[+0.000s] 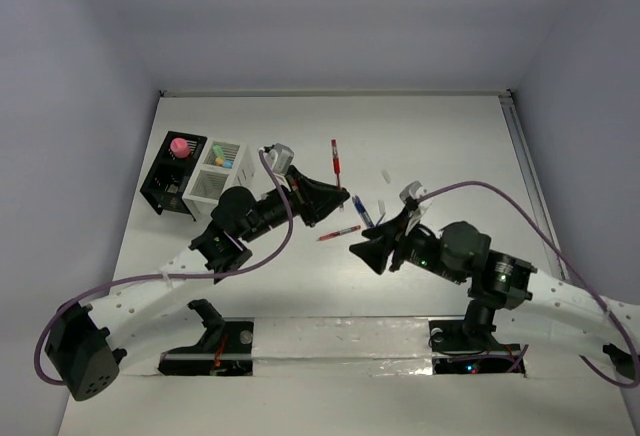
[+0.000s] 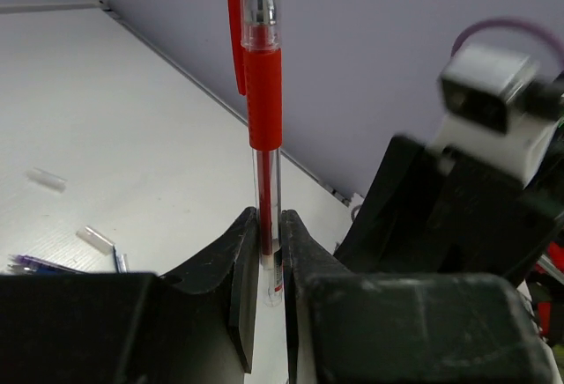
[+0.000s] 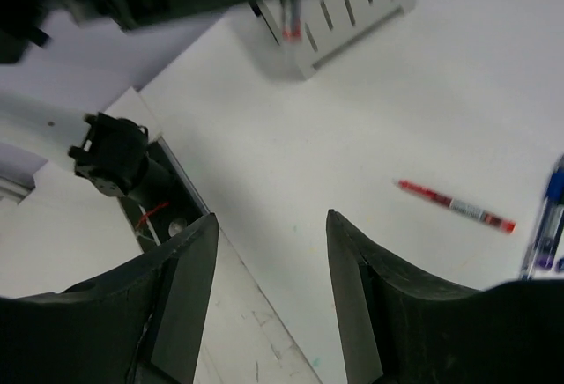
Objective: Sort the stationery into containers
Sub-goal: Place the pen in the storage box.
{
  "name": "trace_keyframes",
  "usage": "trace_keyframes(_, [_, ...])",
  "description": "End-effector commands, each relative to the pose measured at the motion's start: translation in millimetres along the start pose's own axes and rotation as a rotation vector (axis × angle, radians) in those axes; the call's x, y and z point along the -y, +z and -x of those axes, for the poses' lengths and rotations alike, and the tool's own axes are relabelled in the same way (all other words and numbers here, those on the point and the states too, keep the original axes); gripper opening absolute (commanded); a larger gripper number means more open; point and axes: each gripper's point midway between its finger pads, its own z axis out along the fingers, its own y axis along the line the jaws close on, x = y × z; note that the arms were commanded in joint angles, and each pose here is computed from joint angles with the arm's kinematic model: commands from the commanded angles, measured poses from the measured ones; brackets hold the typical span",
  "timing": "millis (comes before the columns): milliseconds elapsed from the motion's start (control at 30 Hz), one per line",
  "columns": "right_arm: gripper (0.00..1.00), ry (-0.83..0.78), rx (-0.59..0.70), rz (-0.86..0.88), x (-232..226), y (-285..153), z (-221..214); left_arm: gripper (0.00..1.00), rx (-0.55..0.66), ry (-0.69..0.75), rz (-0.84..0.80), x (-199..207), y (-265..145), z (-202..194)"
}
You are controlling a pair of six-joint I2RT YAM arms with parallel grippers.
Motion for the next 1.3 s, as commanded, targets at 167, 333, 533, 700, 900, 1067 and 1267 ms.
trace_keyframes(167, [0.71,-0.177,0.153,0.06,-34.4,-39.4,108.3,0.0,-0.009,0.008,-0.228,37.5,-11.2,-8.1])
trace_keyframes(333, [0.77,-0.203,0.13,-0.101,-17.2,-19.5,126.2,0.0,-0.021,0.002,-0.263,41.3,-14.6,-14.3])
trace_keyframes(533, [0.77,-0.245,0.09,-0.203,-11.8,15.5,139.0,0.0,-0.024,-0.002,-0.221,32.9,-12.7,-16.6])
trace_keyframes(700, [0.67,-0.258,0.072,-0.256,-4.8,32.9,141.0,0.0,-0.026,0.006,-0.2,27.8,-10.1,-17.9])
trace_keyframes(900, [0.56,-0.257,0.044,-0.285,4.5,50.0,131.1,0.0,-0.029,0.017,-0.191,26.0,-9.2,-18.0])
trace_keyframes(1067, [0.51,-0.244,0.05,-0.297,11.5,54.9,129.9,0.0,-0.035,0.018,-0.178,21.9,-9.3,-21.5])
trace_keyframes(1267, [0.09,-0.229,0.062,-0.296,13.5,59.0,130.4,0.0,-0.03,0.024,-0.164,19.0,-9.1,-21.5])
